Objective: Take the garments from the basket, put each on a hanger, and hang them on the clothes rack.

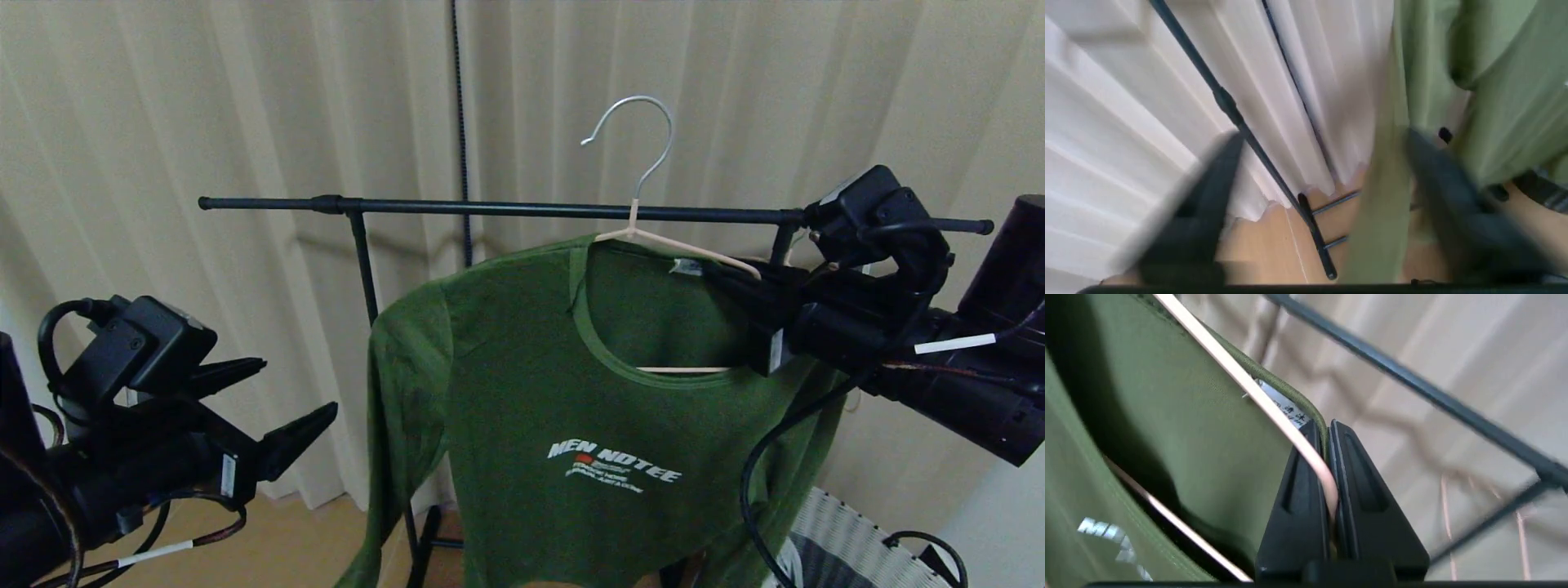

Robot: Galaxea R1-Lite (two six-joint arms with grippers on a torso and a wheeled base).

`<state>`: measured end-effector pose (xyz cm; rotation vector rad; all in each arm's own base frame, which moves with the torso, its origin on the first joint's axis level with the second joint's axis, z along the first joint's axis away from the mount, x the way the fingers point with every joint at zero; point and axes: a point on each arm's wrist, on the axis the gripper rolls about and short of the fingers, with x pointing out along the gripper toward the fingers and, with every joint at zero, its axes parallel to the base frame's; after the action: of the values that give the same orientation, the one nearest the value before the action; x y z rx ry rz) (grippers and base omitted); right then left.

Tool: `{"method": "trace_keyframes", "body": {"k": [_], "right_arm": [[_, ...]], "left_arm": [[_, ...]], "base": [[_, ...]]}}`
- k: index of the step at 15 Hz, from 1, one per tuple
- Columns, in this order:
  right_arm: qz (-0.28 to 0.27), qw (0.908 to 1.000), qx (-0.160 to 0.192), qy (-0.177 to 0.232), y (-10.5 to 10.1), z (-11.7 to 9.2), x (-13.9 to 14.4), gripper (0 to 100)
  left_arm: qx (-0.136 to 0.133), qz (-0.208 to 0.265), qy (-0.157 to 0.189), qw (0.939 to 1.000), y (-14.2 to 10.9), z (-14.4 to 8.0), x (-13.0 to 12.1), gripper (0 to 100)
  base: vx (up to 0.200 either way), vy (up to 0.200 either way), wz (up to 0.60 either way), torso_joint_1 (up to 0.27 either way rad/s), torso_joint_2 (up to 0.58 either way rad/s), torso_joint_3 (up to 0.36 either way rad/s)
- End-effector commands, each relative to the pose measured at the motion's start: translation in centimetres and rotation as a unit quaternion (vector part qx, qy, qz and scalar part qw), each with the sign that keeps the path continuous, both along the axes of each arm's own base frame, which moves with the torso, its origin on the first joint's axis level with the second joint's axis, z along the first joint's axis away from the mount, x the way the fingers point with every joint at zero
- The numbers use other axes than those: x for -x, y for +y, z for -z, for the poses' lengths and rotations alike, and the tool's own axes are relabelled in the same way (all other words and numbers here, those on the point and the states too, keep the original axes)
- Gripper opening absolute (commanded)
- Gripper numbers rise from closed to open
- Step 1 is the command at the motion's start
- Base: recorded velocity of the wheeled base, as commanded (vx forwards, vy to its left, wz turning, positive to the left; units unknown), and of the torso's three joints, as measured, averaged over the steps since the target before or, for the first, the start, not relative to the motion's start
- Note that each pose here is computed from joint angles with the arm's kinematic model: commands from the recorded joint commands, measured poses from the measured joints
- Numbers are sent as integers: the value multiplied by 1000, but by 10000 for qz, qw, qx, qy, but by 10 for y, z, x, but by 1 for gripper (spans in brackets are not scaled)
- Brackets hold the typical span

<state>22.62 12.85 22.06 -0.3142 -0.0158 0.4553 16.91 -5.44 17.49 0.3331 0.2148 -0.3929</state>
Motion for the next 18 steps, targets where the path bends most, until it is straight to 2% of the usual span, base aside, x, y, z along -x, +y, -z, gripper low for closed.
{"method": "trace_keyframes", "body": {"k": [1,4,5,6,11,14,18], "right_arm": [[380,9987,201,275,-1,6,-1,0],[1111,9895,598,703,-6,17,0,0],[1713,9750,976,1028,-11,26,3,0],[1907,9691,1052,1162,-12,30,4,0],[2413,9584,949,1191,-22,29,-3,0],[2556,9562,786,1191,-27,27,-7,0],[2635,9543,742,1196,-30,26,-9,0]], "left_arm": [[62,68,-197,9998,2,-5,13,100],[115,87,-537,9985,9,-8,34,100],[192,51,-720,9972,13,-11,45,100],[247,22,-805,9964,15,-14,48,100],[428,-29,-989,9942,19,-17,60,100],[476,-126,-1037,9934,20,-18,62,100],[461,-148,-1027,9935,20,-18,63,100]], "base": [[0,0,0,0,0,0],[0,0,0,0,0,0],[0,0,0,0,0,0],[0,0,0,0,0,0],[0,0,0,0,0,0],[200,0,0,-1,-1,1],[200,0,0,5,2,7]]}}
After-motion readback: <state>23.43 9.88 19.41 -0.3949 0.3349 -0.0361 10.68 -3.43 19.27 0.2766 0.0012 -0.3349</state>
